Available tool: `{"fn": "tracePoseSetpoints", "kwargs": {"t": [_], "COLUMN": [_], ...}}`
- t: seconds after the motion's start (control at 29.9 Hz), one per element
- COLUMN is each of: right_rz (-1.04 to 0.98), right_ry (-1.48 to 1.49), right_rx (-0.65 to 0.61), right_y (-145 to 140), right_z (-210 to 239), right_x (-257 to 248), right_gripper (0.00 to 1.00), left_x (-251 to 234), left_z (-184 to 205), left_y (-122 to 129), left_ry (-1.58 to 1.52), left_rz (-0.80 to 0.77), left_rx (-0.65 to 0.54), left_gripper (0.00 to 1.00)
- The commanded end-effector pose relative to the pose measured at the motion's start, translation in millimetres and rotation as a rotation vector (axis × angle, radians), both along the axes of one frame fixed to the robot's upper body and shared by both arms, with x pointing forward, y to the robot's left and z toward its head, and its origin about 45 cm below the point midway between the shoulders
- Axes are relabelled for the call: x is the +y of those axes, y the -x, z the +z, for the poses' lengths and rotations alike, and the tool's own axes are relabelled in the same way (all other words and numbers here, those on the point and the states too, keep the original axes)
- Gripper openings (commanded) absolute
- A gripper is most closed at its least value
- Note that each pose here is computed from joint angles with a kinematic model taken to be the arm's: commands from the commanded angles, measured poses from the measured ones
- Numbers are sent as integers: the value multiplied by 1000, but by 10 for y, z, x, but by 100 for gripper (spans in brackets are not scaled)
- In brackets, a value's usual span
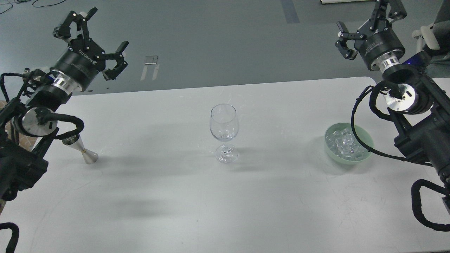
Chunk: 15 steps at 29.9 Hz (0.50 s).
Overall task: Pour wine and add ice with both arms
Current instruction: 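Lower the left gripper toward the table edge beside the metal jigger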
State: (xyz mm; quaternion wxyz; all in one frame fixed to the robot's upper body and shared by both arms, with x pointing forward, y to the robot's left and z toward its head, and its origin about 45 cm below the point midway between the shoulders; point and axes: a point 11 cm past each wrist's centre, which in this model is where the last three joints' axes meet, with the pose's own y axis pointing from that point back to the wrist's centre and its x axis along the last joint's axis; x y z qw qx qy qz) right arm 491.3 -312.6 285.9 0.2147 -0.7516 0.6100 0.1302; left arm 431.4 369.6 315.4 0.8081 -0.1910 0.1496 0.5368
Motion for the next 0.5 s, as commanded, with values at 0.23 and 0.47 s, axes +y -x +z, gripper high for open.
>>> {"fn": "tracePoseSetpoints", "kwargs": {"t": [0.23,0.47], "right_rz": [1,-3], "right_ry": [-2,0], "right_rx": [4,14], "right_y": [2,13], "right_z": [-17,-57], "right_x": [12,2], "right_gripper": [100,100], "left_x": [874,1186], "left_z": [-188,-532], "left_y": [812,1572], "left_ry": [238,403], "left_rz": [186,331], "left_rx": [109,133], "left_gripper": [100,100]}}
